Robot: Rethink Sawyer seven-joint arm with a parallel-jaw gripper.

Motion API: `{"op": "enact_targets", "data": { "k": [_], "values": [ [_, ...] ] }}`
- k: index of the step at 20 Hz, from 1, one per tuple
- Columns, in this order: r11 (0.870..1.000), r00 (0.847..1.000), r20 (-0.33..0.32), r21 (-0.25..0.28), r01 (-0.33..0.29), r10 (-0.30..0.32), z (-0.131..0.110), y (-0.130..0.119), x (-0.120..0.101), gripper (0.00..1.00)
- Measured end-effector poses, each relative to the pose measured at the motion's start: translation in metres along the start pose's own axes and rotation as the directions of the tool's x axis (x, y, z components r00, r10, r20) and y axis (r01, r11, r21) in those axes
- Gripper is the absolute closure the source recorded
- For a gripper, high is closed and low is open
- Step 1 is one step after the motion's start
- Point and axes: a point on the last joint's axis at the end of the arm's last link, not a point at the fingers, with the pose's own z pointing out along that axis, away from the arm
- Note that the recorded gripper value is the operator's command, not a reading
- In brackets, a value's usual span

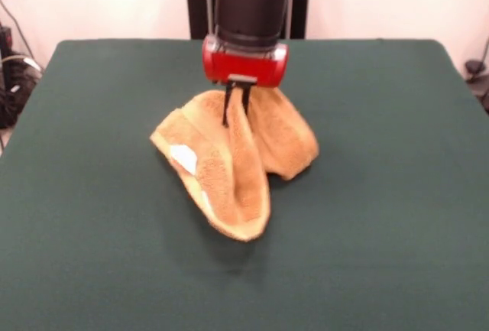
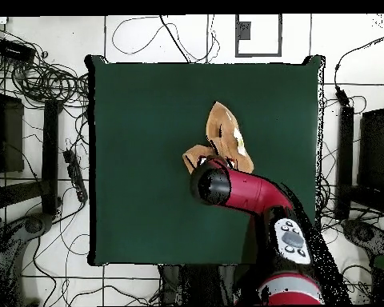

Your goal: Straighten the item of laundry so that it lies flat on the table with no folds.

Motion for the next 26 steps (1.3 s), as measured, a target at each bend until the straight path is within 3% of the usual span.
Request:
{"op": "enact_targets", "data": {
  "k": [5,10,17,26],
  "values": [
    [1.0,1.0,-0.015,0.012,0.009,-0.009,-0.057,0.036,-0.015,1.0],
    [1.0,1.0,-0.023,0.003,0.005,-0.005,-0.092,0.059,-0.023,1.0],
    [0.999,0.999,-0.009,0.011,-0.031,0.031,-0.118,0.059,-0.037,1.0],
    [0.995,0.995,0.006,0.019,-0.1,0.1,-0.126,0.045,-0.045,1.0]
  ]
}}
